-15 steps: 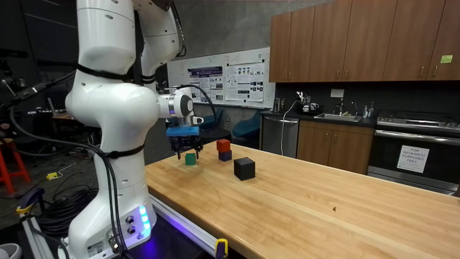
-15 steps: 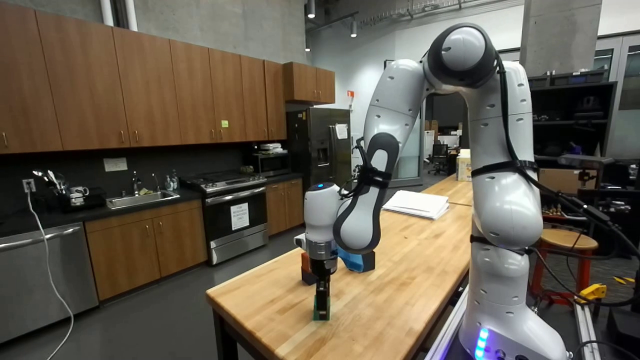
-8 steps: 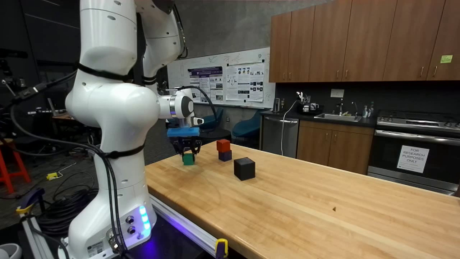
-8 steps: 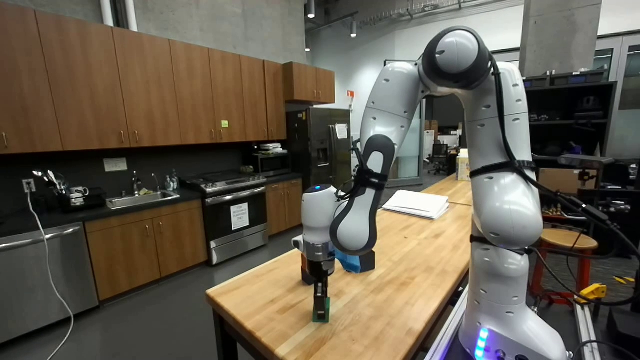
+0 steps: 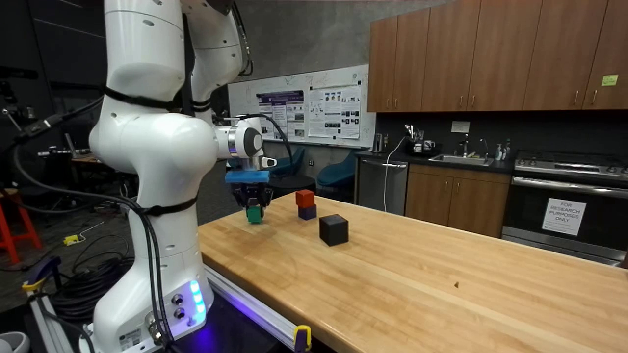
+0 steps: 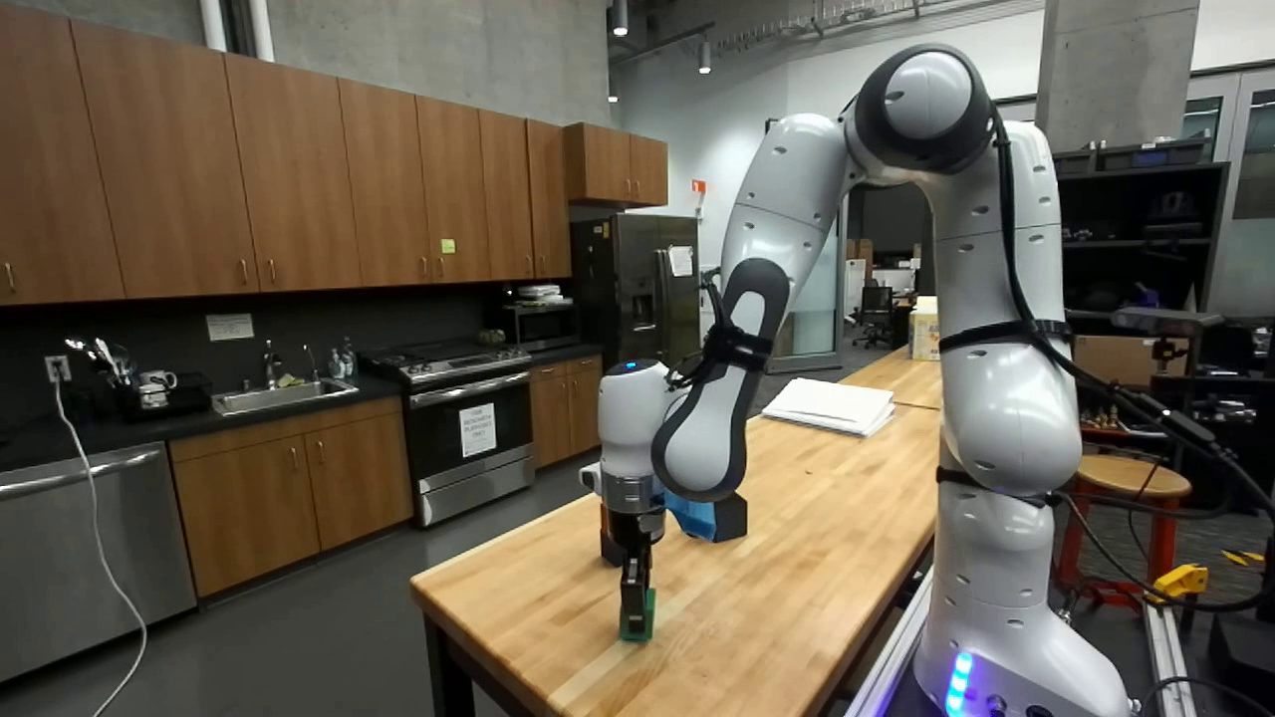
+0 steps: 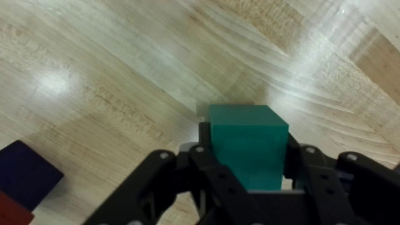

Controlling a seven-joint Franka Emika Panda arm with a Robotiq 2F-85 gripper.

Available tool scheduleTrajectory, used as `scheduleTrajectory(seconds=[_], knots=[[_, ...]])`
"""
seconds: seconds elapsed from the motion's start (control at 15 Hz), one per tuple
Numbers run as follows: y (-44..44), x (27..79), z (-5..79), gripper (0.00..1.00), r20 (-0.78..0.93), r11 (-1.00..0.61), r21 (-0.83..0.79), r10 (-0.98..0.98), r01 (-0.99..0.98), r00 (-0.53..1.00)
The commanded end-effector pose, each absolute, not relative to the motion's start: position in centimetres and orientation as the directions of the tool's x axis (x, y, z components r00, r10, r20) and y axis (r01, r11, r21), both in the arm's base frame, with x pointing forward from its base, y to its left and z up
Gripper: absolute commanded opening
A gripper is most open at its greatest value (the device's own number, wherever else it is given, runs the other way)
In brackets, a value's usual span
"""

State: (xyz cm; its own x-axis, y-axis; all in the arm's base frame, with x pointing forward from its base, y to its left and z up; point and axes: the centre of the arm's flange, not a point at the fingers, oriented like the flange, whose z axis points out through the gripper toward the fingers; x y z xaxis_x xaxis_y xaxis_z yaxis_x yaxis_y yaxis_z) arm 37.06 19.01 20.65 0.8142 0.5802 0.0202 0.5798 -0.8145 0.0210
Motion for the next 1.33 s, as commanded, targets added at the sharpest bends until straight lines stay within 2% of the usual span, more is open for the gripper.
scheduleTrajectory(seconds=[0.0, 0.87, 1.27], knots=[[18.2, 36.6, 25.0, 0.24, 0.032, -0.818, 0.042, 0.575, 0.573, 0.818], [9.7, 40.0, 34.3, 0.24, 0.062, -0.862, 0.088, 0.505, 0.499, 0.861], [4.0, 42.6, 36.8, 0.24, 0.078, -0.911, 0.088, 0.408, 0.402, 0.909]])
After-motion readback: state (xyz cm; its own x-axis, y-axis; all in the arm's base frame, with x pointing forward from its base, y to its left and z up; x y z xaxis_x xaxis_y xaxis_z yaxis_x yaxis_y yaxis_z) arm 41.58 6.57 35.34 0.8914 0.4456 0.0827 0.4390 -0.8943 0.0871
